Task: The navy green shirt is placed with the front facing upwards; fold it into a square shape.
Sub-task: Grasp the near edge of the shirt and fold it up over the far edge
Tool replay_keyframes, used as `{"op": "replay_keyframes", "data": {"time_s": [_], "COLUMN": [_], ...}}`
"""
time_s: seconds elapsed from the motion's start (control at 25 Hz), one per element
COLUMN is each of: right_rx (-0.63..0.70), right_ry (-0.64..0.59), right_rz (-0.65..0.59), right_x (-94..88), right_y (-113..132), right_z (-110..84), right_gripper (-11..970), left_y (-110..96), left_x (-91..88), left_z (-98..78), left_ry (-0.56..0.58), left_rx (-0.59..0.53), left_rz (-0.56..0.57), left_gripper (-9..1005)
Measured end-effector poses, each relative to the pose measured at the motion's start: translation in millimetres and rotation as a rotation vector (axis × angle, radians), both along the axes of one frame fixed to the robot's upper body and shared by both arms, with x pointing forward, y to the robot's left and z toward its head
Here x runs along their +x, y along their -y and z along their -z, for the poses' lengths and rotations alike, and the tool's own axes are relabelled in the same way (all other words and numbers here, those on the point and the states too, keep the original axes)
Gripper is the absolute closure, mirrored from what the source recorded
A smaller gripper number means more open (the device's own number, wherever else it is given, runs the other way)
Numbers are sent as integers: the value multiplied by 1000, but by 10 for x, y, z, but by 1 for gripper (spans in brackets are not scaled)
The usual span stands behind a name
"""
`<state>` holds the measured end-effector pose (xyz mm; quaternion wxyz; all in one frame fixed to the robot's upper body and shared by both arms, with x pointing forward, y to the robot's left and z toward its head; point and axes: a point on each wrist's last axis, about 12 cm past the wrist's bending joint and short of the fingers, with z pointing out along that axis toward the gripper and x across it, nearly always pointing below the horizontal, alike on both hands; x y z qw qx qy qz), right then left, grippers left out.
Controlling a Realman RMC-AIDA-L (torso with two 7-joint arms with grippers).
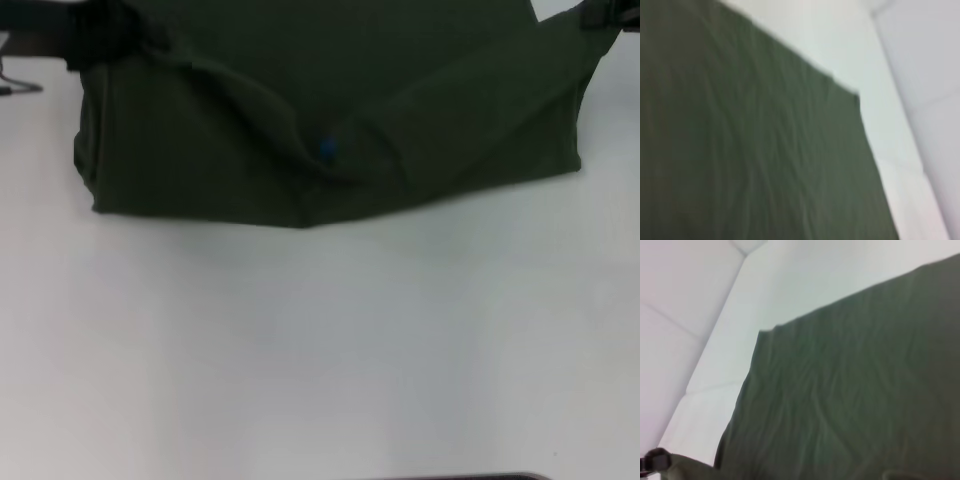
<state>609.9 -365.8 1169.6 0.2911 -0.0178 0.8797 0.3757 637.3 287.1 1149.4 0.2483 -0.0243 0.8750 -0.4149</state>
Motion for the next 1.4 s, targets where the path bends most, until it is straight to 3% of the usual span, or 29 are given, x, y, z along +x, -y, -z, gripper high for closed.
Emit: {"op": "replay_keyframes", "data": {"time_s": [0.28,0.68,1.4], "right_rx": [6,-36,-144], "right_ry": [31,66,152], "right_rz": [88,169,259], "right_x": [56,216,447], "right_y": [32,-32,-220], "right_z": [63,157,358], "right_gripper": [914,895,860], "left_y": [-32,-28,167], "left_x": [115,157,247], "left_z": [16,121,254], "left_ry": [53,84,181], "left_rx": [-41,-32,23], "left_rz": [-126,-185,-254], "left_gripper": [984,984,984]}}
